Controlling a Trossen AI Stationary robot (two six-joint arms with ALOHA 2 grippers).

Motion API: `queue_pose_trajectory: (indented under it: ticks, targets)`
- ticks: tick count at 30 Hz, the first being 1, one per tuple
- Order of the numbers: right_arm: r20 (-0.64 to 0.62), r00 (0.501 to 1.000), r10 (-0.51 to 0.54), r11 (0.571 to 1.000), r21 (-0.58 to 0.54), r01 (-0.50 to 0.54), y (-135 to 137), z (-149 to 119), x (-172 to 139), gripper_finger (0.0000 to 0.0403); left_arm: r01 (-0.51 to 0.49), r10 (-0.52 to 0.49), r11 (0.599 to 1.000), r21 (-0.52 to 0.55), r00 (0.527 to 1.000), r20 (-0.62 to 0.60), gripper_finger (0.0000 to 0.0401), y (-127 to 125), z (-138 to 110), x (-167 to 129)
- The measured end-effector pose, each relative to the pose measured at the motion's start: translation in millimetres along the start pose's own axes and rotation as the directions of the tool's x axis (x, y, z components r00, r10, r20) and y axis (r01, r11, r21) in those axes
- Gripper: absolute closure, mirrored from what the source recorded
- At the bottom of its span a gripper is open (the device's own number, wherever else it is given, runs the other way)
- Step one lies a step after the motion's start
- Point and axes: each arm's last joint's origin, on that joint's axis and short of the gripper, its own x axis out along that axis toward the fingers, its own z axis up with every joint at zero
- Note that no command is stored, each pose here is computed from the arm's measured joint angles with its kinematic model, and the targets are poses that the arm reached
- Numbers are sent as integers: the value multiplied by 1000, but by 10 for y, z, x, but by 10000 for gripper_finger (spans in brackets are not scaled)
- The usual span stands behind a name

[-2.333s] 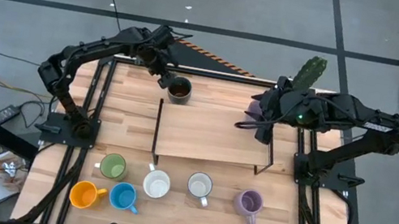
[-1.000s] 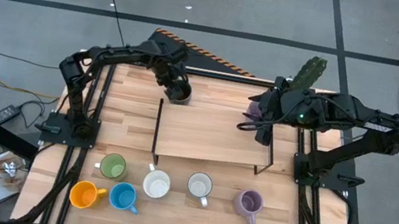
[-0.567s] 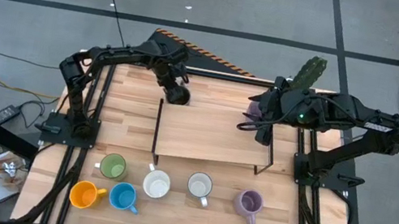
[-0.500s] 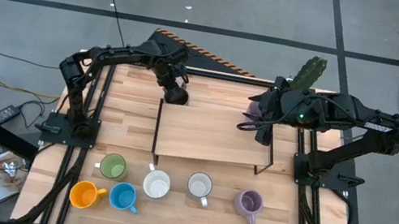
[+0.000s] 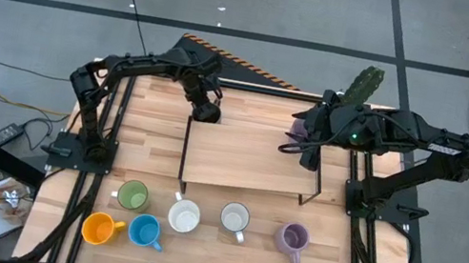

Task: Place coffee mugs
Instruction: Put the dark green mug on the shelf

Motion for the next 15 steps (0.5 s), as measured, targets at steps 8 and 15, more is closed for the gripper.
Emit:
queue_pose_trajectory:
  ticks: [8, 15]
  targets:
    - [-6, 1000, 0, 1000, 1, 0, 0, -7, 0, 172, 1, -2, 1000, 16, 997, 79, 363, -18, 160, -227]
    - [-13, 1000, 0, 1000, -1, 0, 0, -13, 0, 172, -7, -3, 992, 124, 997, 83, 363, -65, 232, -497]
